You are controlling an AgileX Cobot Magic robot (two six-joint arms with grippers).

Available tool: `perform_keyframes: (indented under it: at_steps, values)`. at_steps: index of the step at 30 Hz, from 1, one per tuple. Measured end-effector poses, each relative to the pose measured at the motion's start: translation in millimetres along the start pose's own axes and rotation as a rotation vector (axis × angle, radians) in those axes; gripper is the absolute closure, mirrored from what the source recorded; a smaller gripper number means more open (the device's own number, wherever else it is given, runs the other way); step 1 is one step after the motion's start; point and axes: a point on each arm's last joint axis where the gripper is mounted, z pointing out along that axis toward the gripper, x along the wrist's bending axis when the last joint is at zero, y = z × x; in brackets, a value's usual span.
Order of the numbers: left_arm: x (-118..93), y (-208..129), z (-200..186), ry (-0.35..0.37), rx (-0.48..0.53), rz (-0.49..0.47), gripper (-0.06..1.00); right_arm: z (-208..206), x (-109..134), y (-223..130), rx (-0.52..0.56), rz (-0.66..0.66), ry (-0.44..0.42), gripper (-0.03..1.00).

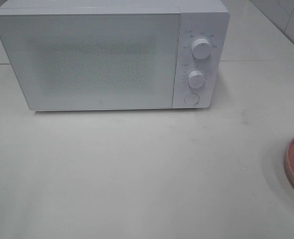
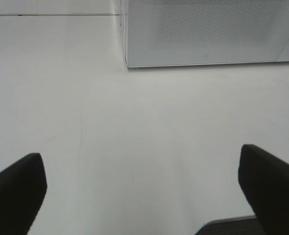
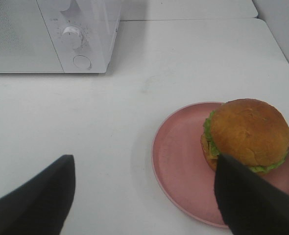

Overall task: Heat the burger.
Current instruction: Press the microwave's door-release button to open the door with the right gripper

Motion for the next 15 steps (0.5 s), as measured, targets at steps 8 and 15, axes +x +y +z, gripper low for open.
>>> perform_keyframes:
  at_steps: [8, 15]
  values:
    - [0.0, 0.0, 0.0, 0.0, 0.0, 0.0, -0.04, 0.0, 0.3, 0.0, 0.0, 0.002, 0.004, 0.22]
    - [0.0, 0.0, 0.0, 0.0, 0.0, 0.0, -0.04, 0.0, 0.3, 0.0, 0.0, 0.001, 0.004, 0.22]
